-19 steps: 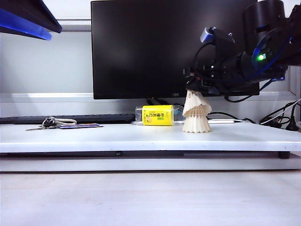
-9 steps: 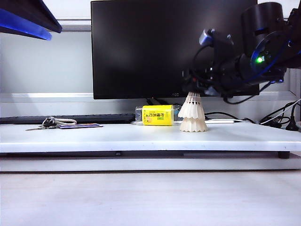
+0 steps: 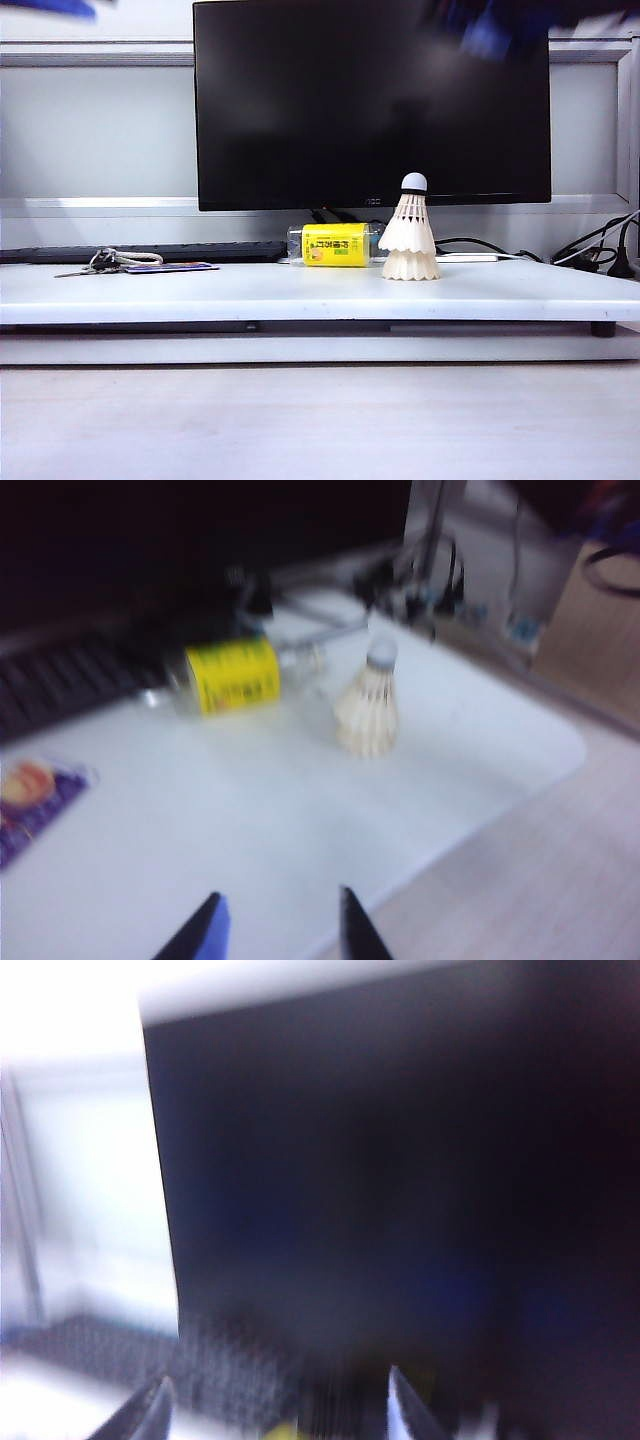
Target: Stack the badminton balls on the table vertically.
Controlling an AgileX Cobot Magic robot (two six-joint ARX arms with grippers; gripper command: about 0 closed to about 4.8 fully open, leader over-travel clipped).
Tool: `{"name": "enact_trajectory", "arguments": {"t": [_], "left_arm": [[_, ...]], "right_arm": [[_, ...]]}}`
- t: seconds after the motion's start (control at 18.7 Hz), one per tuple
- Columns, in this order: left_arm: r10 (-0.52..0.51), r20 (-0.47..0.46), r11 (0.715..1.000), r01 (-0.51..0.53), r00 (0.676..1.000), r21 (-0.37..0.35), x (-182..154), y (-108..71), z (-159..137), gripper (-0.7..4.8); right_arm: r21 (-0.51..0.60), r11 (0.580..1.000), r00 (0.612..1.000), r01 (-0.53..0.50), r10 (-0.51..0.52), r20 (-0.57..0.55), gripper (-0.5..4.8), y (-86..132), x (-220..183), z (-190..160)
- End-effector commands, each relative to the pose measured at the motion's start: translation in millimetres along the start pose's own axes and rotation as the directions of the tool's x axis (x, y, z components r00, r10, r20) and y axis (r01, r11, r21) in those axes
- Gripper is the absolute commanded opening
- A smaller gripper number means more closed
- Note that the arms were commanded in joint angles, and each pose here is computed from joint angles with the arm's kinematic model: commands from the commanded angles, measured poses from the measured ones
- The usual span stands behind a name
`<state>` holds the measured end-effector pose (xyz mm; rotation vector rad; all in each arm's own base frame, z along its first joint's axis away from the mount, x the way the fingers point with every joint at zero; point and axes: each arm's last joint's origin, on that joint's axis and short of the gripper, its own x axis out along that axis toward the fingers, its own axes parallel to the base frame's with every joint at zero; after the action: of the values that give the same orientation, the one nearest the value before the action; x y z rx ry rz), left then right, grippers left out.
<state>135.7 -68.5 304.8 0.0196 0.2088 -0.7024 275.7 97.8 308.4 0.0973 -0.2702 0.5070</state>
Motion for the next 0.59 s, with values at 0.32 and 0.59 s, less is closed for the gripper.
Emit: {"name": "enact_trajectory", "arguments": {"t": [0.32, 0.59], "left_arm": [[0.071, 0.248, 0.994, -0.088, 0.966, 0.058, -94.5, -25.9, 0.2, 1.52], [0.09, 0.281, 0.995, -0.096, 0.955, 0.007, -114.0, -31.5, -32.7, 1.44]], "right_arm": [[-0.068, 0.995, 0.997, 0.079, -0.08, -0.009, 1.14, 21.4, -128.3, 66.5], [-0.046, 0.995, 0.986, 0.088, -0.094, -0.141, 1.12, 35.6, -204.5, 45.1]]}}
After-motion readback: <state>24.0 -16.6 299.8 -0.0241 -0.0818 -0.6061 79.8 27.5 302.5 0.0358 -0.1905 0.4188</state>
